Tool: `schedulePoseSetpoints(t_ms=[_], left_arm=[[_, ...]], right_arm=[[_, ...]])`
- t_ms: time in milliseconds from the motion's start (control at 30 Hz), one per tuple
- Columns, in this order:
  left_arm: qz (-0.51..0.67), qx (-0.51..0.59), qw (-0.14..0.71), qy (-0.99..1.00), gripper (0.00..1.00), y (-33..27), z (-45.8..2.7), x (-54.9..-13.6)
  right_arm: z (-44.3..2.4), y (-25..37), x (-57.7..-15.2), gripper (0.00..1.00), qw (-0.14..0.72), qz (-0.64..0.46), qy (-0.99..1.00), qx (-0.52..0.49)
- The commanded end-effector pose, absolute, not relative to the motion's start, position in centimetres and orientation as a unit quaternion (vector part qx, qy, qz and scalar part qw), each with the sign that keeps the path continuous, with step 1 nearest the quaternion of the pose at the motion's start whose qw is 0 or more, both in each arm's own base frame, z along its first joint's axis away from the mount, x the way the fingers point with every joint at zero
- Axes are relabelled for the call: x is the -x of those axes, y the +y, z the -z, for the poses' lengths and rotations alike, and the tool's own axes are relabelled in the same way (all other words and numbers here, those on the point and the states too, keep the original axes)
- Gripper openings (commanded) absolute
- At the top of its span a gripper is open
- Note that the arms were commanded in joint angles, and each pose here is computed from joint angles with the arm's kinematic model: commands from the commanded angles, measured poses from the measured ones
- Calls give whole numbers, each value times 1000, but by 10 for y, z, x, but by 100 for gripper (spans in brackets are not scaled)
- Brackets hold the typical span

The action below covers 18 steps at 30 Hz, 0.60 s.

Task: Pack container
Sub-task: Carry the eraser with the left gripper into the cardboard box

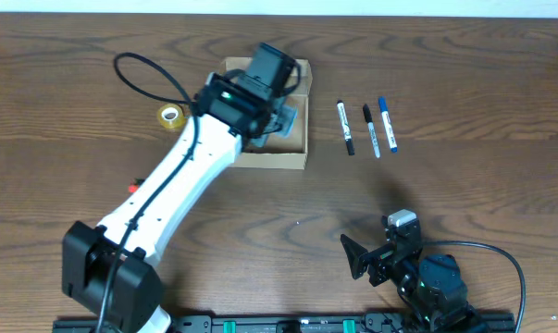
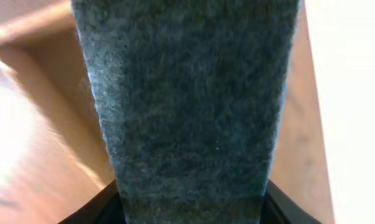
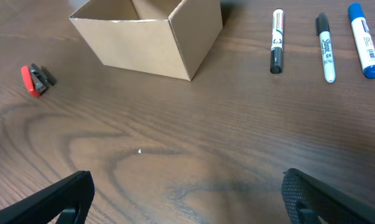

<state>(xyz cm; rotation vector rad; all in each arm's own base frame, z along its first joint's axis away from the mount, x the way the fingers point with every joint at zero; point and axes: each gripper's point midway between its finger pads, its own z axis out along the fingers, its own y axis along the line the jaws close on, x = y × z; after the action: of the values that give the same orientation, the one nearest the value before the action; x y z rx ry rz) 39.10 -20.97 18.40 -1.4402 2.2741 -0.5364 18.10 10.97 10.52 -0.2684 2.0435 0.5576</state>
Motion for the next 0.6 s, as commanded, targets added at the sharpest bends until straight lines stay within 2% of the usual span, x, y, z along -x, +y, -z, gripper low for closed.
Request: schedulePoseSetpoints(t_ms=[0, 567], left_arm=[[190, 570, 213, 770, 6, -213, -175, -399], [139, 623, 141, 757, 6, -223, -108, -393]], right_arm=[[-105, 111, -180, 99, 484, -228, 836, 119], [-105, 111, -180, 99, 484, -228, 836, 119]])
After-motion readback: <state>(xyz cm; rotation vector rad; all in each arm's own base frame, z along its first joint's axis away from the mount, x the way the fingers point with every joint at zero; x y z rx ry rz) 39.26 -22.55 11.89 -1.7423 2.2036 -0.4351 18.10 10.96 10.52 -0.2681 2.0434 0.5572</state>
